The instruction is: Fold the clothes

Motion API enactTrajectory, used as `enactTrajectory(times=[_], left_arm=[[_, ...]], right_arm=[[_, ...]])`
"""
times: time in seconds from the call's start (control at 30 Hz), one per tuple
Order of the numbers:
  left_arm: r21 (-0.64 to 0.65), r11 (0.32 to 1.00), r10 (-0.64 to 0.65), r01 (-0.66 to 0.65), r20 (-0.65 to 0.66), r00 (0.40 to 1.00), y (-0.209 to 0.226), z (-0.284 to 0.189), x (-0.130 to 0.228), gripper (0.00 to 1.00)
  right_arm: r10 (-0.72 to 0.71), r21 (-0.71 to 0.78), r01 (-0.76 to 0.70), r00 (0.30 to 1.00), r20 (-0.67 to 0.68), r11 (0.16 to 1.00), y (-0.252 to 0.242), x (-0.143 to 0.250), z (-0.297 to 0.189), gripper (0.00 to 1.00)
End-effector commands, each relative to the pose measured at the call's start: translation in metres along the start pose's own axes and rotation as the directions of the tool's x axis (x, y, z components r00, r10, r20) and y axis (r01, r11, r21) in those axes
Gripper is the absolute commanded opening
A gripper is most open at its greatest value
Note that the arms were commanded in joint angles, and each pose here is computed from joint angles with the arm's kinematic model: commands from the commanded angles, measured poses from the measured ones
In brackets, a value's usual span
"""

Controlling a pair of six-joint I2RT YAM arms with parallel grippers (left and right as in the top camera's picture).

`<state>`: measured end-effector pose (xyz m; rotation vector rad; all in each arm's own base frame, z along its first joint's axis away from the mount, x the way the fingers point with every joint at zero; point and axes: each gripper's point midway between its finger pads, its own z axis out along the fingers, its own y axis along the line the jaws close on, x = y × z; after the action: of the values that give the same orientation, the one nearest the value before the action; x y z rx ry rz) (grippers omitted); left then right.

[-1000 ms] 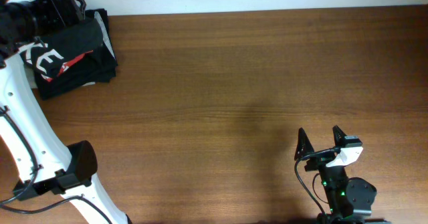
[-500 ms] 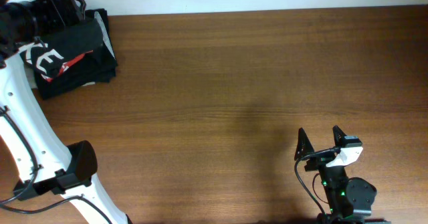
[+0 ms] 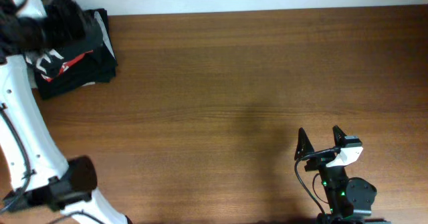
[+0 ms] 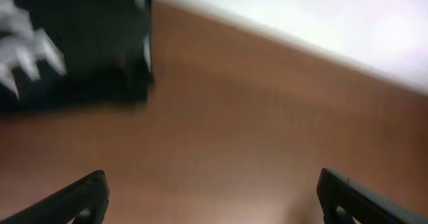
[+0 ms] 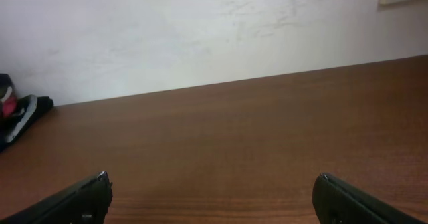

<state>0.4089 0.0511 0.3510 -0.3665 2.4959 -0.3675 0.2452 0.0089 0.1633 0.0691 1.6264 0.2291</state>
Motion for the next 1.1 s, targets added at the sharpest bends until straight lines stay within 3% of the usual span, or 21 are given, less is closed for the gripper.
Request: enactTrajectory(times=[0.0,0.1,0.27,0.3,0.37,0.43,0.47,0.63,0.7,0.83,0.97,1.07], left_arm=[[-0.008,0.999,-0.036,0.035,-0.129,0.991,0.001,-0.019,0.075,0.99],[-0.031,0.997,-0.079,0.073,-0.245,0.966,0.010,-0.024,0.156,0.99],[-0.117,0.992,-0.078,0.052,-0.234,0.969,0.032,-0.032,0.223,0.99],[-0.110,0.993,-0.062,0.041,-0.191,0.980,0.033,-0.030,0.228,0.99],[-0.068,0.998,0.015,-0.013,0.026,1.000,0.031,-0.023,0.203,0.99],[-0.011,0.997,0.080,-0.080,0.179,0.980,0.021,-0.017,0.191,0.99],[0.024,0.987,0.146,-0.162,0.317,0.937,0.011,-0.008,0.187,0.99],[0.088,0.933,0.231,-0.349,0.597,0.769,-0.002,0.036,0.210,0.99],[0.097,0.911,0.223,-0.402,0.703,0.675,-0.007,0.042,0.214,0.99],[0.057,0.898,0.203,-0.435,0.826,0.526,-0.001,0.039,0.221,0.99],[0.018,0.920,0.197,-0.391,0.842,0.502,0.013,0.043,0.226,0.99],[-0.021,0.947,0.202,-0.322,0.817,0.540,0.031,0.050,0.234,0.99]], right_arm=[[-0.011,-0.026,0.011,1.000,-0.005,1.000,0.005,0.002,0.000,0.99],[-0.011,-0.026,0.011,1.000,-0.005,1.000,0.005,0.002,0.000,0.99],[-0.011,-0.026,0.011,1.000,-0.005,1.000,0.005,0.002,0.000,0.99],[-0.011,-0.026,0.011,1.000,-0.005,1.000,0.005,0.002,0.000,0.99],[-0.011,-0.026,0.011,1.000,-0.005,1.000,0.005,0.002,0.000,0.99],[-0.011,-0.026,0.011,1.000,-0.005,1.000,0.005,0.002,0.000,0.99],[-0.011,-0.026,0.011,1.000,-0.005,1.000,0.005,0.002,0.000,0.99],[-0.011,-0.026,0.011,1.000,-0.005,1.000,0.005,0.002,0.000,0.99],[-0.011,-0.026,0.011,1.000,-0.005,1.000,0.005,0.002,0.000,0.99],[-0.011,-0.026,0.011,1.000,-0.004,1.000,0.005,0.002,0.000,0.99],[-0.011,-0.026,0.011,1.000,-0.005,1.000,0.005,0.002,0.000,0.99],[-0.011,-0.026,0.011,1.000,-0.005,1.000,0.005,0.002,0.000,0.99]])
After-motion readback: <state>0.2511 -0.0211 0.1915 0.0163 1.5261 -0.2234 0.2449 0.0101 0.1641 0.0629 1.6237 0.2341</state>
